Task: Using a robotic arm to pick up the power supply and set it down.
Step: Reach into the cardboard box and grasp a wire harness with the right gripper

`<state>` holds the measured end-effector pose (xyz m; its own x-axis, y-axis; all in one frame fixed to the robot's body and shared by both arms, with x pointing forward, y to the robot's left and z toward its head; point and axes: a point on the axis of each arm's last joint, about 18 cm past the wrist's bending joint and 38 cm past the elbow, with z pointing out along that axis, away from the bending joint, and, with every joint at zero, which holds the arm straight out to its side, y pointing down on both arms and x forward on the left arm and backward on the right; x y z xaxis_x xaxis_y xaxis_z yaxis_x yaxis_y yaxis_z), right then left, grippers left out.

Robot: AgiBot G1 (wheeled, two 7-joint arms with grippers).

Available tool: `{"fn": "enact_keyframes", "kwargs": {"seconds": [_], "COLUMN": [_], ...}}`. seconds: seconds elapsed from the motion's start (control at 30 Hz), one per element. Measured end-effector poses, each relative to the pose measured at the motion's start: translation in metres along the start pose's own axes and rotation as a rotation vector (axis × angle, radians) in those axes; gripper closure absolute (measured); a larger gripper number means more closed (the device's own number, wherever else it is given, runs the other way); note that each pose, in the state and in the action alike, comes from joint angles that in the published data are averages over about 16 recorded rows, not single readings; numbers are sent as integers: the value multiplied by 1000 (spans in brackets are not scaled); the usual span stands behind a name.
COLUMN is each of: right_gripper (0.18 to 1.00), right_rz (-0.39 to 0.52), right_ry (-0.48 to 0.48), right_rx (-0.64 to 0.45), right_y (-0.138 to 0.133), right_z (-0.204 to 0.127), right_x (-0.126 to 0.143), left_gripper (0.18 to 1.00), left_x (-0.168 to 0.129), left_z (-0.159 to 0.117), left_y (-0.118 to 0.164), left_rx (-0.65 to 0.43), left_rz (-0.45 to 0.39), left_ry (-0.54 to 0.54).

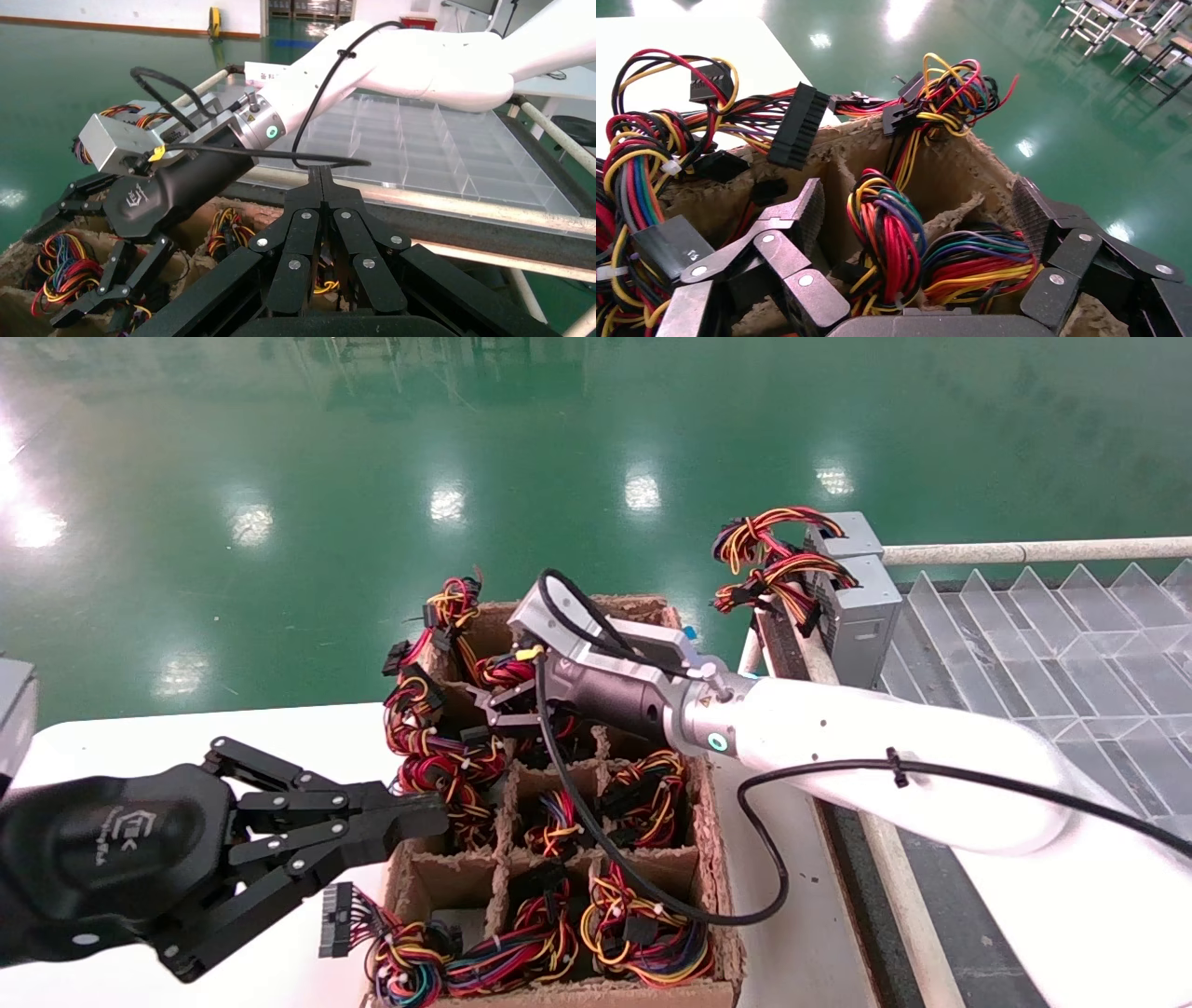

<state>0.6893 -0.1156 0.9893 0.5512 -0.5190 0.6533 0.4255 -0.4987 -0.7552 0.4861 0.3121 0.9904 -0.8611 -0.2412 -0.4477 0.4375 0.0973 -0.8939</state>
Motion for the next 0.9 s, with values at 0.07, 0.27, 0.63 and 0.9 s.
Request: {"fn": "enact_keyframes", "kwargs": {"seconds": [0.07, 0.27, 0.63, 0.9], "right_gripper": [206, 264, 464, 657], "right_rz": [-6, -10, 3, 6], "right_ry": [4, 10, 6, 0], "right_rx": [-6, -23, -37, -33], "right_y": [1, 5, 10, 9], "right_z": [2, 5, 3, -1], "right_x": [-2, -7, -11, -9], "left_gripper": [967, 988, 993, 993], "left_x": [0, 0, 0, 0], "left_z": [0, 0, 0, 0], "left_y": [0, 0, 0, 0], "left_rx": [0, 0, 0, 0], "left_rz": [0, 0, 0, 0], "left_ry": [0, 0, 0, 0]}}
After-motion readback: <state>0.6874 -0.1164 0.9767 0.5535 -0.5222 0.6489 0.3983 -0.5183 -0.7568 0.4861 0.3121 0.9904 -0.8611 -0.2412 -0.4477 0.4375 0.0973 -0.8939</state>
